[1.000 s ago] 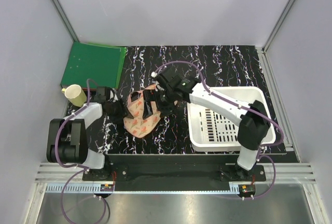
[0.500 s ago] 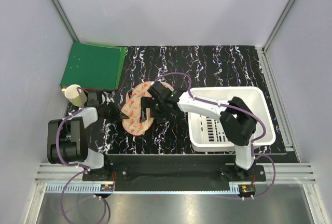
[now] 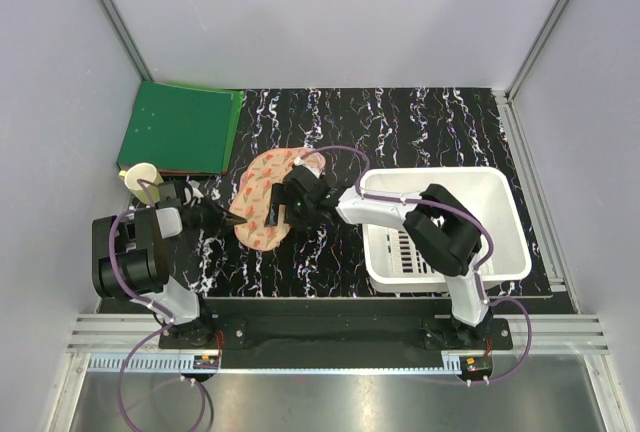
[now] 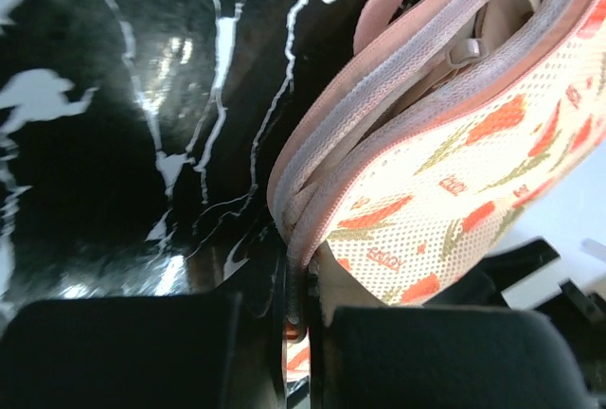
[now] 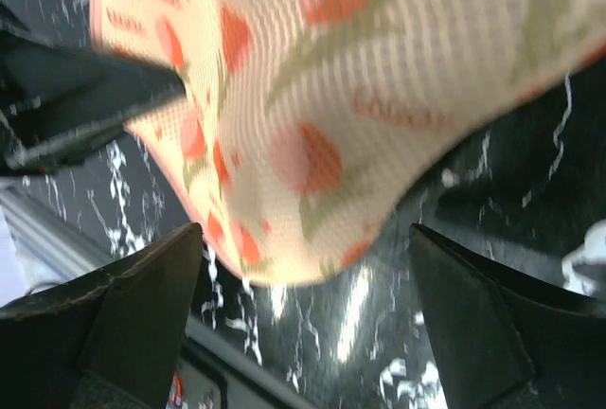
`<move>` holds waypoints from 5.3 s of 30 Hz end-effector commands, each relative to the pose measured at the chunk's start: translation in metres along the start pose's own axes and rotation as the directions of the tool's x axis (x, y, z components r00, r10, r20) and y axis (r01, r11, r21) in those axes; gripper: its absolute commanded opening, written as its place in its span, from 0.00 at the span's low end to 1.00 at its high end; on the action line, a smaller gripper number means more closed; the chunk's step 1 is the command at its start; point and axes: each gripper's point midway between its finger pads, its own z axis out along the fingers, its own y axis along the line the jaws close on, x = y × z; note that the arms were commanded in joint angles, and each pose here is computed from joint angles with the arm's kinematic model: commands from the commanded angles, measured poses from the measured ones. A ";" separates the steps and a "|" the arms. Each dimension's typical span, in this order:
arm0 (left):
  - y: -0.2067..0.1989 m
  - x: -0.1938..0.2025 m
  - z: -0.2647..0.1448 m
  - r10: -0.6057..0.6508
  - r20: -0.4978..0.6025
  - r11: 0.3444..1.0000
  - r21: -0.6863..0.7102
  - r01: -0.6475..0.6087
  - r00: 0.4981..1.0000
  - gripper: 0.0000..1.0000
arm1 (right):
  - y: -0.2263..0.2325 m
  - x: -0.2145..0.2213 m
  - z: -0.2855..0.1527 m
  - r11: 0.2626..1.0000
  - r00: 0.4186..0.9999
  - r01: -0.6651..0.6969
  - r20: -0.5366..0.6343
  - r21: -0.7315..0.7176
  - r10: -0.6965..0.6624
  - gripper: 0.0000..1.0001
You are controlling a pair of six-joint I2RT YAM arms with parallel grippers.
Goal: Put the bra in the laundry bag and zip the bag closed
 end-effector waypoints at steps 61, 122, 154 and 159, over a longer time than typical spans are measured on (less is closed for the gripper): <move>-0.089 0.096 -0.010 0.628 0.580 0.717 -0.174 -0.675 0.518 0.47 | 0.027 -0.066 -0.014 0.836 0.852 -0.524 -0.079 -0.166 0.518 0.23; -0.078 0.137 0.011 0.447 0.357 0.853 0.104 -0.511 0.820 0.00 | -0.030 -0.030 -0.056 0.983 0.983 -0.186 -0.014 0.000 0.186 0.81; -0.001 0.097 -0.003 0.479 0.326 0.869 -0.308 -0.388 0.815 0.00 | -0.089 -0.074 -0.029 0.976 0.982 0.170 0.059 0.136 -0.179 0.00; -0.027 0.117 0.010 0.507 0.276 0.862 -0.144 -0.486 0.817 0.00 | -0.093 -0.080 -0.018 0.962 0.972 0.226 0.035 0.154 -0.233 0.00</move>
